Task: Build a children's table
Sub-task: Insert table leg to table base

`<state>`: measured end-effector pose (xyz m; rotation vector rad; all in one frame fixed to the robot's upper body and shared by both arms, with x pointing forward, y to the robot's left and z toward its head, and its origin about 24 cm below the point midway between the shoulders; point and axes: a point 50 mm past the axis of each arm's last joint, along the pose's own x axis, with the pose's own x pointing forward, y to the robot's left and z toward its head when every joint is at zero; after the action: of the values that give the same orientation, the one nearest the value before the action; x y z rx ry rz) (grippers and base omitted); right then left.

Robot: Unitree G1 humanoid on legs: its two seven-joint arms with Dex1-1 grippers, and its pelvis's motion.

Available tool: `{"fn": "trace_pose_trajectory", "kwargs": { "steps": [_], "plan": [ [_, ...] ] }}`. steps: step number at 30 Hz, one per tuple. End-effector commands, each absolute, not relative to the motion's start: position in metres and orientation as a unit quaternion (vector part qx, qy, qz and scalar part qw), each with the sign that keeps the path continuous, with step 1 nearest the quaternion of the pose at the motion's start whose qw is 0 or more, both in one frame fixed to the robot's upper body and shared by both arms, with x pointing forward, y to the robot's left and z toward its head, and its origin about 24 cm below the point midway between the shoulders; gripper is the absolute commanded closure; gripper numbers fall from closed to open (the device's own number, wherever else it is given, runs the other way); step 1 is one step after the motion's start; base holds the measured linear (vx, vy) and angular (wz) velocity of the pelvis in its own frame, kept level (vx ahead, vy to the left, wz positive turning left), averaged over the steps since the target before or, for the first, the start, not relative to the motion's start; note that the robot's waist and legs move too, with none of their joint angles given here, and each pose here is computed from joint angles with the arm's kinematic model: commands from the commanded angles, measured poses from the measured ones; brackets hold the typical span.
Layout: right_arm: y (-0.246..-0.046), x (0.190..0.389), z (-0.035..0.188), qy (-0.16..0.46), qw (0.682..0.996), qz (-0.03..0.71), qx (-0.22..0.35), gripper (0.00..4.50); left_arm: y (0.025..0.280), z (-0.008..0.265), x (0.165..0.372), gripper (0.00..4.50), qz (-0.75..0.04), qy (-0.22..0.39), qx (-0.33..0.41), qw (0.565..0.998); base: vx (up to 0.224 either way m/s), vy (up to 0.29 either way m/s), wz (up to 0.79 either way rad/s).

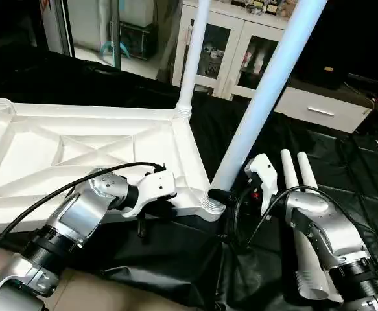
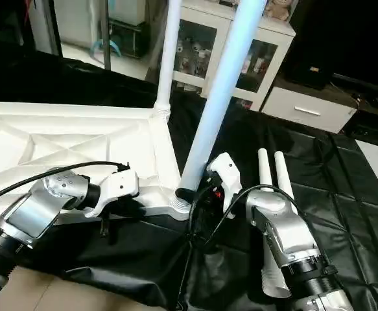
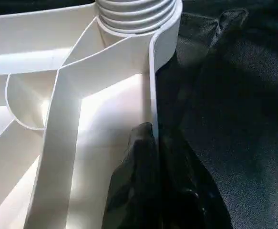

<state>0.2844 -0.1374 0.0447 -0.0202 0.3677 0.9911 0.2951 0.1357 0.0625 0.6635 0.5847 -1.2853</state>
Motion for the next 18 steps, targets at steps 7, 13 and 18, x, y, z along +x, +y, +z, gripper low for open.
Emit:
{"fn": "trace_pose_trajectory", "kwargs": {
  "steps": [7, 13, 18],
  "plan": [
    [-0.156, 0.262, -0.013, 0.317, 0.858, 0.404, -0.023, 2.64, 0.119, 0.07, 0.296, 4.5, -0.607, 0.238, 0.326, 0.684, 0.0, 0.0, 0.0],
    [-0.153, 0.284, -0.013, 0.283, 0.921, 0.269, -0.003, 2.64, 0.113, 0.064, 0.306, 4.5, -0.565, 0.246, 0.286, 0.734, 0.0, 0.0, 0.0],
    [-0.137, 0.303, -0.017, 0.275, 0.951, 0.138, 0.04, 2.64, 0.093, 0.064, 0.322, 4.5, -0.506, 0.244, 0.263, 0.784, 0.0, 0.0, 0.0]
  ]
}}
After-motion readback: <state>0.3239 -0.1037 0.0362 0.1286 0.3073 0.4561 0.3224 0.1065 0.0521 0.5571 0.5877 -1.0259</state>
